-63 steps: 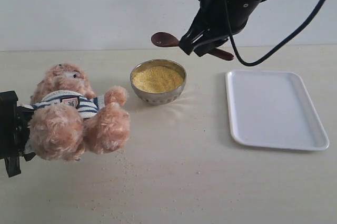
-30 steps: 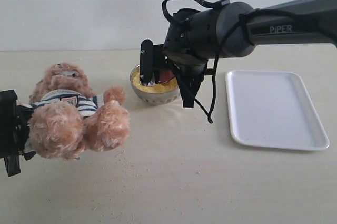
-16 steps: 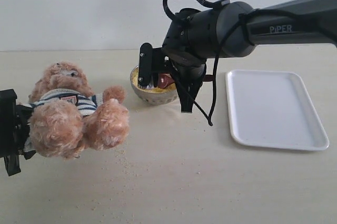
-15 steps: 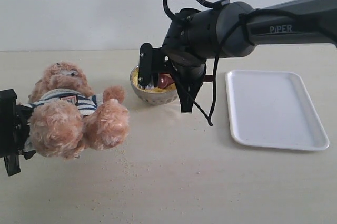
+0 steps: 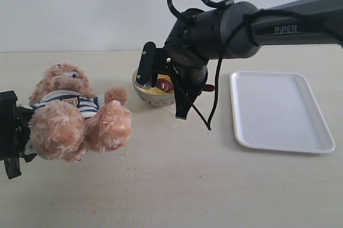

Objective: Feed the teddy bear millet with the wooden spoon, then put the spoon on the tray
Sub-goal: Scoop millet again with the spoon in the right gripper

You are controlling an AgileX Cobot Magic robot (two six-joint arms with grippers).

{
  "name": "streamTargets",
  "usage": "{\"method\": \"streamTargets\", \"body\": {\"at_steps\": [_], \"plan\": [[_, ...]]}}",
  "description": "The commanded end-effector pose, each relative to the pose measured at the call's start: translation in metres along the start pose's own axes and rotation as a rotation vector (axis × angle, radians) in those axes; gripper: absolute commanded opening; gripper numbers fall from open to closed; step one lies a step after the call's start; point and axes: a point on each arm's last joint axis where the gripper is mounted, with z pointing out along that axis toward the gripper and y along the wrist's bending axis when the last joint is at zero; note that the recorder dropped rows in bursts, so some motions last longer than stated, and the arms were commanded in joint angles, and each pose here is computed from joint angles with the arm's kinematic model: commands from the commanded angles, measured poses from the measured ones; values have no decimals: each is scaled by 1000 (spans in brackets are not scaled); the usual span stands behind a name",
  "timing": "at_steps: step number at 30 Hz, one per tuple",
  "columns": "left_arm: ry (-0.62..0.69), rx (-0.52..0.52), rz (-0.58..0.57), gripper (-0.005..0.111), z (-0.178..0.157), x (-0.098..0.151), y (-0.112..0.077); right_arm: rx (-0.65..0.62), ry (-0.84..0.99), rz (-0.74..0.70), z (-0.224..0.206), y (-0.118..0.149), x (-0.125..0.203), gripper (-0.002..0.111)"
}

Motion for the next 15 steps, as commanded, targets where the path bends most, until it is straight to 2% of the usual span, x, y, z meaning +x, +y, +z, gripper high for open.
{"method": "streamTargets", "body": {"at_steps": [1,15], "plan": [[-3,39,-4,5,1,0,-6,7,-41,73,-16,-9,-2,0],[-3,39,-4,5,1,0,-6,-45,-43,163,-28,-12,2,0]]}}
